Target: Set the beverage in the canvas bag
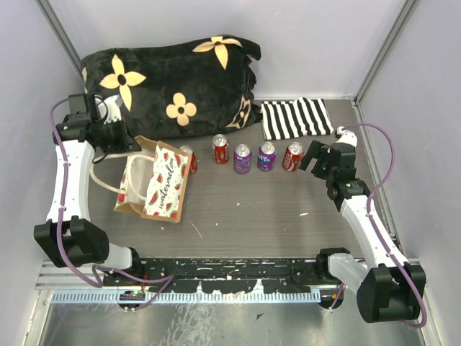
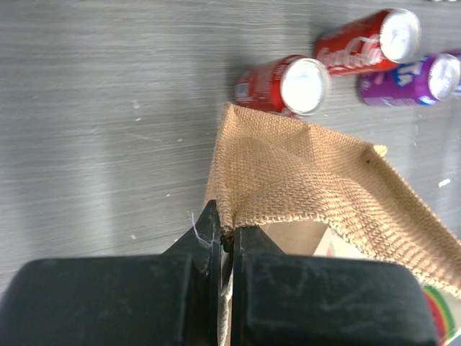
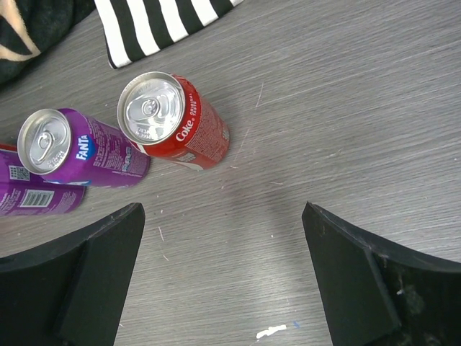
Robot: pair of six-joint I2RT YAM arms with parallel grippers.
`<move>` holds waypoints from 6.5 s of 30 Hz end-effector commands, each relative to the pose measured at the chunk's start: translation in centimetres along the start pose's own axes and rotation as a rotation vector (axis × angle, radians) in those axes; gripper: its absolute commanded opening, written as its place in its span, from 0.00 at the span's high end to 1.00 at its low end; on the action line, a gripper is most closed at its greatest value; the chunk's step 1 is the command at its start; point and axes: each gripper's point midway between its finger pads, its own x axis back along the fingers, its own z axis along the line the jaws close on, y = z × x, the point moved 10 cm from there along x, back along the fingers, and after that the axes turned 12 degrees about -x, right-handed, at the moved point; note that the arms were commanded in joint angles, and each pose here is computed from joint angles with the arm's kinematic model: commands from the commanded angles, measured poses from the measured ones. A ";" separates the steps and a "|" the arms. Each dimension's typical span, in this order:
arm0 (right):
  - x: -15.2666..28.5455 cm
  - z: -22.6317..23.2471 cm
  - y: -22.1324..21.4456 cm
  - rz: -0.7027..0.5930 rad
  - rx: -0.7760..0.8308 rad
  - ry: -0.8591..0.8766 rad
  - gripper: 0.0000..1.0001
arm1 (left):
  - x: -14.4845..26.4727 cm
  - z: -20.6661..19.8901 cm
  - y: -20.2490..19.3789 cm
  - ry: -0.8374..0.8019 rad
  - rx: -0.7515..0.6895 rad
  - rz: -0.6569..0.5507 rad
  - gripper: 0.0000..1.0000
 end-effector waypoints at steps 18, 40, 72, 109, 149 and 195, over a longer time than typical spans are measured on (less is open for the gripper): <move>0.6 1.5 2.5 -0.064 0.014 0.057 0.03 | -1.7 -15.1 -0.7 -0.002 -0.230 -0.058 1.00; 2.0 1.3 2.5 -0.062 0.025 0.045 0.03 | -11.9 -19.7 -3.1 0.274 0.060 0.059 1.00; 1.6 0.9 2.4 -0.043 0.071 0.010 0.02 | -11.8 -23.0 -5.6 0.260 0.049 0.080 0.43; -8.6 7.0 7.6 0.545 0.149 -0.171 0.21 | -4.3 -13.8 3.0 0.260 -0.098 -0.289 0.08; -11.6 7.5 4.6 0.611 0.216 -0.208 0.86 | -5.4 -12.8 1.5 0.223 -0.038 -0.223 0.08; -13.7 6.9 3.4 0.679 0.247 -0.246 0.64 | -6.6 -13.0 1.5 0.177 -0.022 -0.197 0.09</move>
